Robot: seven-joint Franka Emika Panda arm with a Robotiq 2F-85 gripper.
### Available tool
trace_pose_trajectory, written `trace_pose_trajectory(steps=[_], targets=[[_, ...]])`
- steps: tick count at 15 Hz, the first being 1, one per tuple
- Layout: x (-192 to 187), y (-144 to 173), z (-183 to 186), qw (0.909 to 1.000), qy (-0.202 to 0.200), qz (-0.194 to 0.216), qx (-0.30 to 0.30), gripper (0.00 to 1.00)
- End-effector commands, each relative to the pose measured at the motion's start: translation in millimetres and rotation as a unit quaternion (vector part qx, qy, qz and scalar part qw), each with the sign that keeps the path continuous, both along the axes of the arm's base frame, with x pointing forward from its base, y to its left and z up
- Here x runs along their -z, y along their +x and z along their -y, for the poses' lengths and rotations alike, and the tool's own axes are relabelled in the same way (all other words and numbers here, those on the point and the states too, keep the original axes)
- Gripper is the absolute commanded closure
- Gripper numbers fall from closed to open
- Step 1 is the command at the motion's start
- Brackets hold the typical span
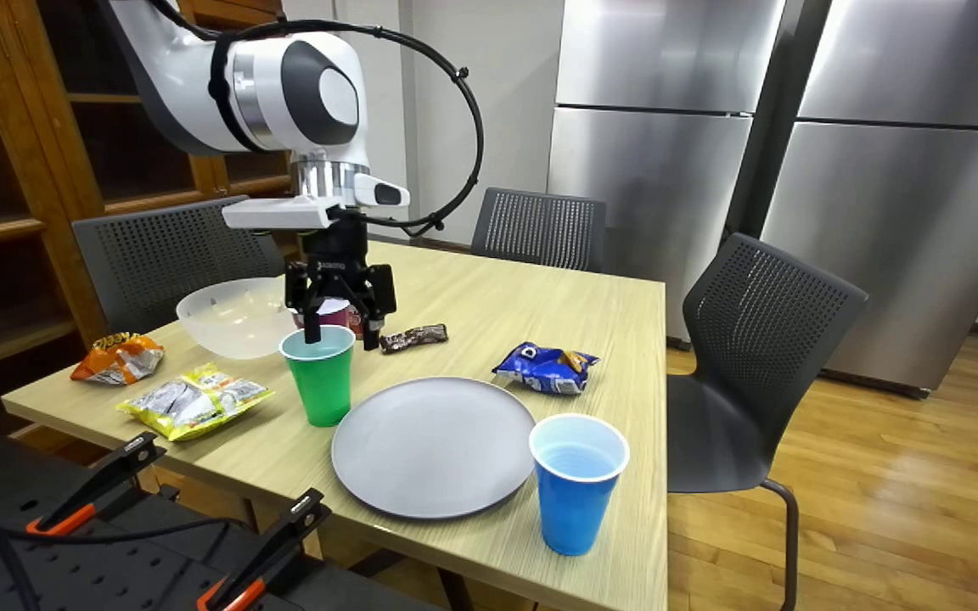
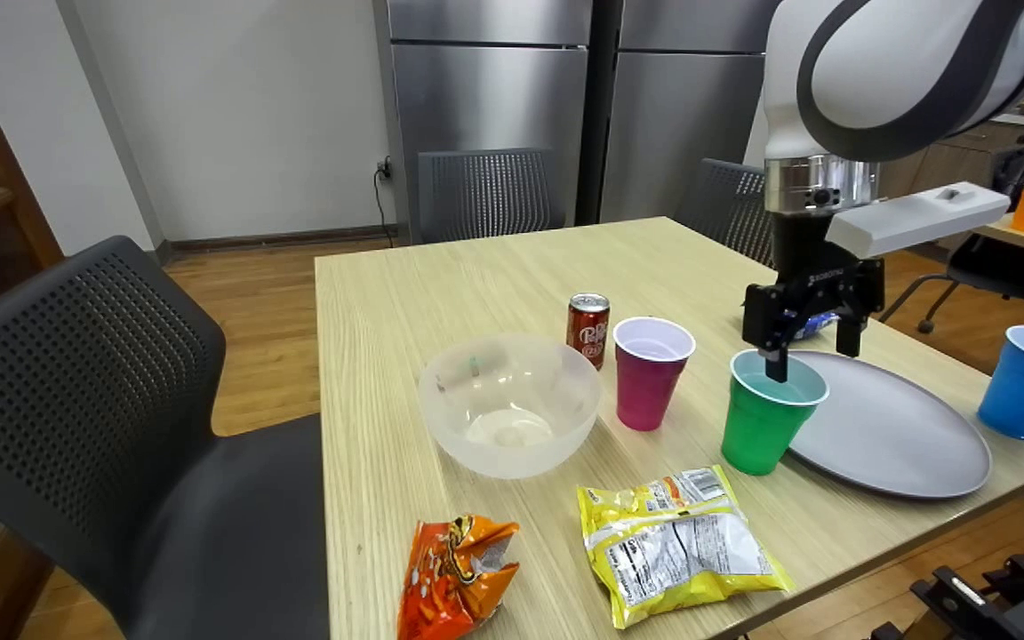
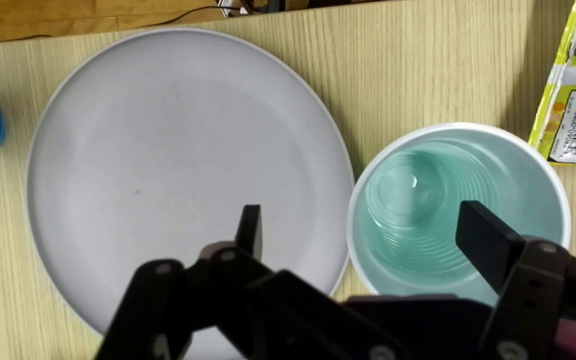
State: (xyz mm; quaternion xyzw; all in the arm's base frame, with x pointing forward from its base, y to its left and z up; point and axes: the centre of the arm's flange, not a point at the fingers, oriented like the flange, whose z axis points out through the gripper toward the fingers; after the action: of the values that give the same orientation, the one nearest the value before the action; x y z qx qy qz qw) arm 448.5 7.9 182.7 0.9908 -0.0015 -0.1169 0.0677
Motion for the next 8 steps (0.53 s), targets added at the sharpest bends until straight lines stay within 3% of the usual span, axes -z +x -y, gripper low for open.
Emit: trace_pose_trajectory(steps=[1,2,3,5,8], targets=[[9.0,13.7,-2.2,0.9998,-0.017,-0.007,0.011,0.0],[10.5,14.6,-1.8,0.9997,-0.018,-0.008,0.011,0.0],[11.7,15.5,-1.6,0.9997,-0.019,-0.009,0.013,0.25],[13.7,16.8,-0.5,0.9997,-0.019,-0.01,0.015,0.32],[15.7,18.2,0.9,0.9996,-0.019,-0.012,0.018,0.58]])
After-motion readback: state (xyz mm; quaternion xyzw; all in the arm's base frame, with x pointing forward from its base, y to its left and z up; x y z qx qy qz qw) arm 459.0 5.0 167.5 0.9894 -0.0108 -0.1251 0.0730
